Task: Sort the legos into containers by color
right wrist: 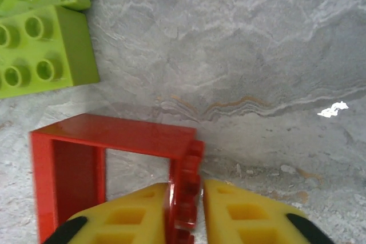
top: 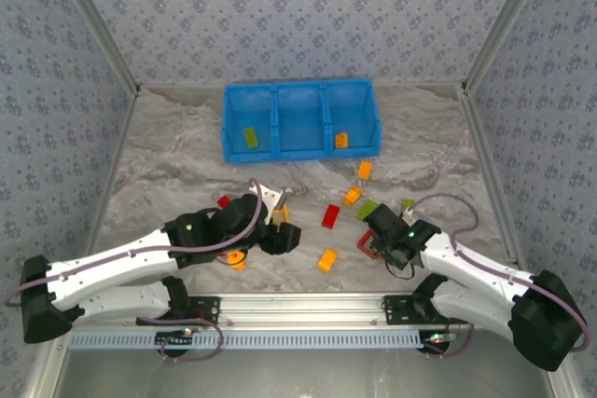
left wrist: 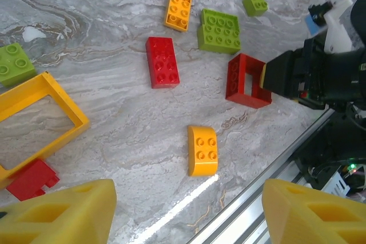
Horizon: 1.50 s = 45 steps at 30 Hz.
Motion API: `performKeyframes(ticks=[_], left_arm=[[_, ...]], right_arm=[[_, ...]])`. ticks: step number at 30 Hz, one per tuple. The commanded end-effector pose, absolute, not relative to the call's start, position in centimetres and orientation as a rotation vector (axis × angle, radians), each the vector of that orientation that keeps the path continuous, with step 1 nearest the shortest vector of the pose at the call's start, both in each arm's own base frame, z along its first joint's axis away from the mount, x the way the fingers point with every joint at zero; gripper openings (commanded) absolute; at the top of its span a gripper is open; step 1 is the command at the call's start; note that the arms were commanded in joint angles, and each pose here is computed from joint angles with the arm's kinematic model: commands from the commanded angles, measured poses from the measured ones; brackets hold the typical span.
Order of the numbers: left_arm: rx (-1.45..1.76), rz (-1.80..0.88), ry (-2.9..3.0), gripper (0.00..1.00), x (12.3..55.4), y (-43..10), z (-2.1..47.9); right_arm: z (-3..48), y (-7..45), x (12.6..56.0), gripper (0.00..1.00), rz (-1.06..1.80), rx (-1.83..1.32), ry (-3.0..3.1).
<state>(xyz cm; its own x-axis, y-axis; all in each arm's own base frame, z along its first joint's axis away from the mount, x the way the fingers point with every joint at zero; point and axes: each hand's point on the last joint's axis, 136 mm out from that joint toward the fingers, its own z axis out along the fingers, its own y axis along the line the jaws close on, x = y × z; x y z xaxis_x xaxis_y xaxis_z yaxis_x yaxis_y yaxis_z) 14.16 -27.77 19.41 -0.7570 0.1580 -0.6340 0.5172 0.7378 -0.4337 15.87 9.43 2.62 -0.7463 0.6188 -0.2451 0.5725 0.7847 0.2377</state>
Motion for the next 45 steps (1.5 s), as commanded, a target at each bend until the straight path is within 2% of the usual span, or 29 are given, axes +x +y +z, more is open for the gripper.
performKeyframes(ticks=[1, 4, 5, 10, 17, 24, 30, 36, 43, 45], left_arm=[[0.452, -0.855, 2.304, 0.68, 14.6, -27.9, 21.0], [0.434, -0.856, 2.281, 0.68, 14.9, -27.6, 21.8], [0.421, -0.85, 2.269, 0.68, 15.0, -27.3, 22.2], [0.278, -0.771, 2.177, 0.68, 16.6, -24.5, 25.6], [0.074, -0.581, 2.075, 0.71, 19.7, -21.0, 29.5], [0.005, -0.5, 2.072, 0.71, 22.1, -21.3, 30.7], [-0.034, -0.467, 2.059, 0.71, 23.5, -21.8, 31.2], [-0.021, -0.417, 2.058, 0.71, 24.3, -22.4, 31.3], [-0.022, -0.389, 2.095, 0.7, 24.2, -22.2, 30.1], [-0.039, -0.353, 2.118, 0.7, 24.1, -21.7, 29.3]], right_arm=[[2.2, 9.2, 15.7, 0.15, 0.203, 0.957, 2.66], [3.1, 8.8, 16.1, 0.01, 0.173, 0.925, 2.636], [4.2, 8.9, 16.5, 0.0, 0.165, 0.883, 2.613], [12.2, 12.3, 21.1, 0.0, 0.151, 0.506, 2.502], [19.2, 22.9, 32.7, 0.0, 0.205, 0.065, 2.471], [18.7, 28.1, 44.9, 0.0, 0.195, -0.113, 2.476], [14.2, 29.0, 51.3, 0.0, 0.164, -0.114, 2.525], [11.7, 30.1, 54.2, 0.0, 0.206, -0.134, 2.503], [9.0, 30.5, 55.0, 0.0, 0.207, -0.129, 2.525], [8.5, 30.8, 55.1, 0.06, 0.218, -0.127, 2.528]])
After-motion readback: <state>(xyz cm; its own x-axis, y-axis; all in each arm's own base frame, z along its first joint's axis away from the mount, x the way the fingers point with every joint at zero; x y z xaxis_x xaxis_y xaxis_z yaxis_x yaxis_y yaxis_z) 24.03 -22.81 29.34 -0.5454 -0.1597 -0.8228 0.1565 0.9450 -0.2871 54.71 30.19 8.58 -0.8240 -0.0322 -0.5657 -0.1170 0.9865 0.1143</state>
